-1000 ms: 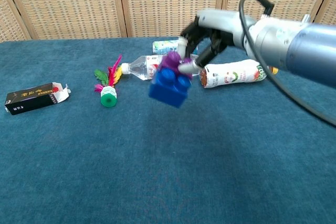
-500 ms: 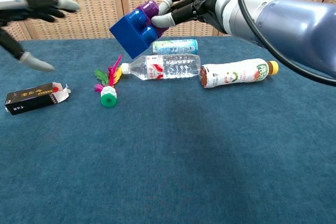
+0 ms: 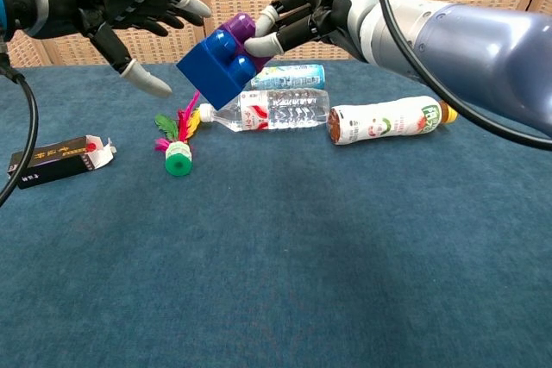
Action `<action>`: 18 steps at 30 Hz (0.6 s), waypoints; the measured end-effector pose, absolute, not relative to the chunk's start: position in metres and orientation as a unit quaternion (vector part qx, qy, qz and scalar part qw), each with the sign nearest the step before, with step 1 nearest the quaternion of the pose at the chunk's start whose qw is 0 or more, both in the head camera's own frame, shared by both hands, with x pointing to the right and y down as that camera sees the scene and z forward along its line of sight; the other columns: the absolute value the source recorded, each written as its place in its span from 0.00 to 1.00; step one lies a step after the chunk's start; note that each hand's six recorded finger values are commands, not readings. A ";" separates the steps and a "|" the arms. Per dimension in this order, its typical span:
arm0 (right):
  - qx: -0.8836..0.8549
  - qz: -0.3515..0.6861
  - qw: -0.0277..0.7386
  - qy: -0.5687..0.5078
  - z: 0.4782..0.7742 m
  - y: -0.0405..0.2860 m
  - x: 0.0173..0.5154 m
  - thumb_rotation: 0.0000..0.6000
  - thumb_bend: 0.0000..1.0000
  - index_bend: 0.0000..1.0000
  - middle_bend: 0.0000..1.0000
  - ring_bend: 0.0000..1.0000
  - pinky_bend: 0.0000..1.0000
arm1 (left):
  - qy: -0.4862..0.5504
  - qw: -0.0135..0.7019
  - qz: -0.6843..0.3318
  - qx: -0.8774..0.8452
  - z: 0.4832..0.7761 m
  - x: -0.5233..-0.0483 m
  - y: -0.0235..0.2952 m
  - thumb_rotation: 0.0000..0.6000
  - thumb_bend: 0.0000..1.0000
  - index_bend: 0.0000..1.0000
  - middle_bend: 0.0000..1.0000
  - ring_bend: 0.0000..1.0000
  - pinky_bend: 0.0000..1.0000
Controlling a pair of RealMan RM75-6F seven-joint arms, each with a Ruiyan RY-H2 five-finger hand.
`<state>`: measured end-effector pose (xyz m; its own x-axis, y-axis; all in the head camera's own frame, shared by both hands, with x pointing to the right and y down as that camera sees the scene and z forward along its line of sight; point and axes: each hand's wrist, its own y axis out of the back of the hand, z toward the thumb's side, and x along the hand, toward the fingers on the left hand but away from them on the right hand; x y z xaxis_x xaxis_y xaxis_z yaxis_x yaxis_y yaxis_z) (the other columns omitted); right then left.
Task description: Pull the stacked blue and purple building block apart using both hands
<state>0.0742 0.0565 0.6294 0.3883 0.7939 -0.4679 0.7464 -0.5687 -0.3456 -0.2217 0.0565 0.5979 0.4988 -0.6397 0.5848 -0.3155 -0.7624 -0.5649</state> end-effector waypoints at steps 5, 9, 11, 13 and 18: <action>-0.832 0.302 0.041 -0.464 0.628 0.056 0.074 1.00 0.39 0.62 0.67 0.27 0.08 | 0.279 0.177 -0.428 -0.841 0.598 -0.219 0.055 1.00 0.00 0.20 0.19 0.00 0.01; -0.831 0.305 0.041 -0.464 0.629 0.057 0.076 1.00 0.39 0.62 0.67 0.27 0.08 | 0.284 0.173 -0.435 -0.837 0.597 -0.216 0.051 1.00 0.00 0.22 0.21 0.00 0.01; -0.830 0.306 0.039 -0.465 0.630 0.057 0.076 1.00 0.39 0.62 0.67 0.27 0.08 | 0.288 0.175 -0.438 -0.833 0.597 -0.216 0.049 1.00 0.00 0.23 0.22 0.00 0.01; -0.830 0.306 0.035 -0.465 0.631 0.057 0.077 1.00 0.39 0.62 0.67 0.27 0.08 | 0.292 0.174 -0.442 -0.830 0.598 -0.216 0.047 1.00 0.00 0.24 0.23 0.00 0.01; -0.831 0.308 0.034 -0.462 0.633 0.059 0.076 1.00 0.39 0.62 0.67 0.27 0.08 | 0.299 0.158 -0.452 -0.826 0.604 -0.213 0.045 1.00 0.00 0.25 0.24 0.01 0.01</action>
<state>0.0760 0.0588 0.6326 0.3832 0.7890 -0.4802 0.7476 -0.5703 -0.3404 -0.2133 0.0448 0.6037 0.4136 -0.6355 0.6519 -0.3510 -0.7720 -0.5299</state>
